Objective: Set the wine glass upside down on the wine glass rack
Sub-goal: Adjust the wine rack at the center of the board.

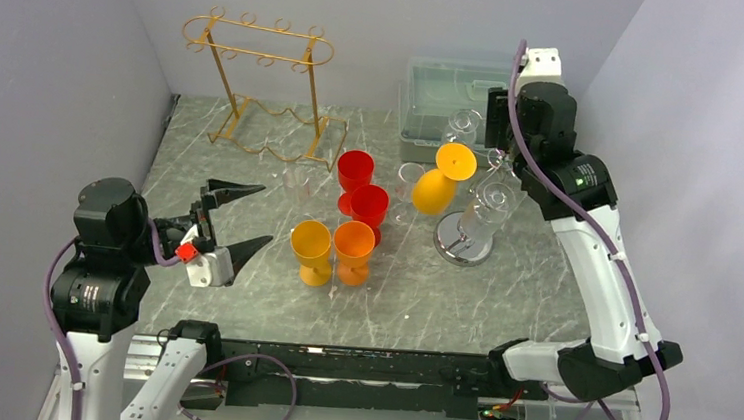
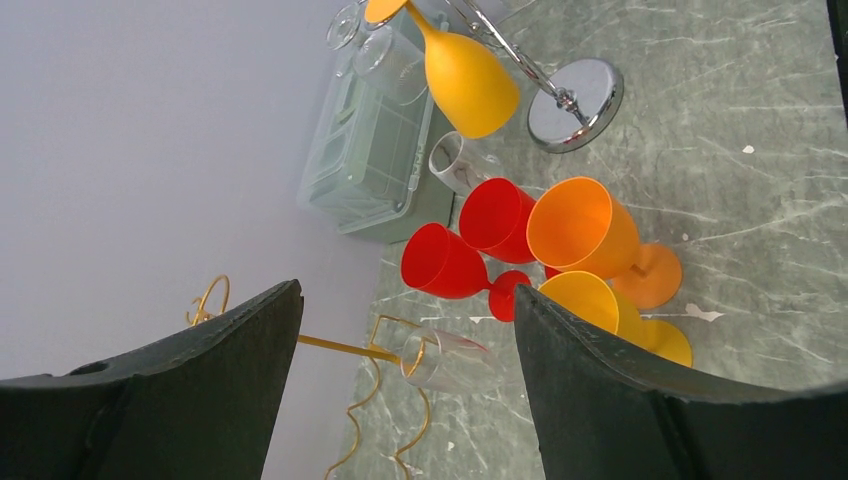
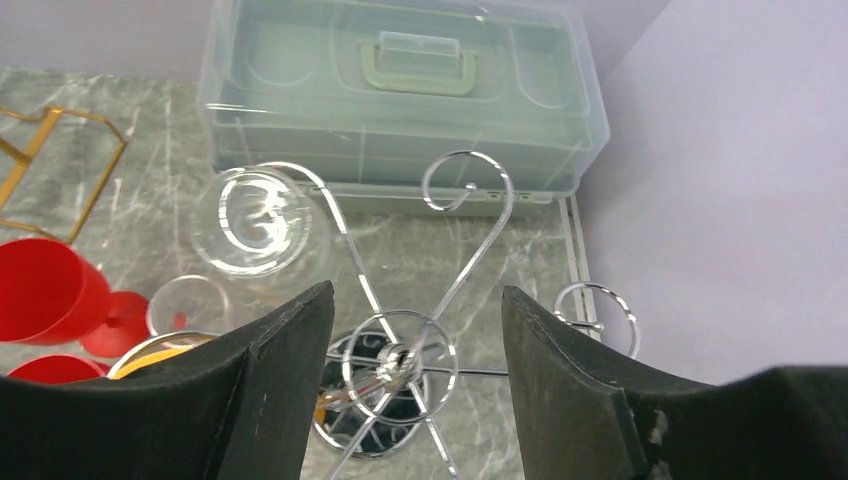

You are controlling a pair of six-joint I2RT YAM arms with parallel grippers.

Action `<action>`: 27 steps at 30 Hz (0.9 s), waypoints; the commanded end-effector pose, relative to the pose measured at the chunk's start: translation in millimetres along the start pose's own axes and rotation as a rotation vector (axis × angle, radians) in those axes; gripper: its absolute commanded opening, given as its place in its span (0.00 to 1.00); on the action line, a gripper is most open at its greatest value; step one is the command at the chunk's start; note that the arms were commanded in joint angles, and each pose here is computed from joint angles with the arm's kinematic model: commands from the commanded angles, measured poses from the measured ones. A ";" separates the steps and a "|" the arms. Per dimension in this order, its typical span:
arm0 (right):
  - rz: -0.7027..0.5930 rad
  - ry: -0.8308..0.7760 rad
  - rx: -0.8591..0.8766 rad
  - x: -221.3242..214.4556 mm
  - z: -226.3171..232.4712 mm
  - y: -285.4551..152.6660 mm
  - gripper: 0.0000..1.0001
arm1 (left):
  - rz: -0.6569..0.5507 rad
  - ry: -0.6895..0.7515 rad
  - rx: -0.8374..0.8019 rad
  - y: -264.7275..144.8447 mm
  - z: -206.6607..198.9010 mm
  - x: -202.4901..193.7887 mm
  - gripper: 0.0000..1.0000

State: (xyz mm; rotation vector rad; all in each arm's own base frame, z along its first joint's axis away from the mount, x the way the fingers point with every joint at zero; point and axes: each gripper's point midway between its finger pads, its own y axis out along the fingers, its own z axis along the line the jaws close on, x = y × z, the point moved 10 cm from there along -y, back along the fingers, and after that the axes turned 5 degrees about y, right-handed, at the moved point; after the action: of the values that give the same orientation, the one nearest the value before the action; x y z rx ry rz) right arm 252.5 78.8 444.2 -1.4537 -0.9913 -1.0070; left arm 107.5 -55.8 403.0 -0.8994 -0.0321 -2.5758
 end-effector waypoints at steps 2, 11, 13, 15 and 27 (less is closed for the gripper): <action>-0.027 0.041 -0.092 8.8 -31.8 -0.2 0.63 | -0.017 -0.033 0.009 -1.1 4.5 7.9 0.83; -0.005 0.151 -0.219 8.2 -63.8 32.8 0.56 | -0.147 -0.115 0.074 16.0 39.8 4.0 0.78; 0.001 0.170 -0.225 5.3 -68.9 39.4 0.55 | -0.183 -0.167 0.060 25.1 55.1 -2.5 0.77; 0.006 0.189 -0.231 1.9 -73.5 45.3 0.55 | -0.193 -0.193 0.034 36.2 72.7 -9.0 0.77; 0.039 0.227 -0.261 -20.1 -93.6 62.0 0.52 | -0.283 -0.149 -0.128 183.3 107.7 28.6 0.78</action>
State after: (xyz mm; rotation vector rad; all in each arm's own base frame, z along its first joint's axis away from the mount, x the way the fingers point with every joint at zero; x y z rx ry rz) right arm 298.1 -21.9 412.7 -1.5844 -0.6585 -1.2350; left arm 220.2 -193.3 458.5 -1.3033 0.0540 -2.7739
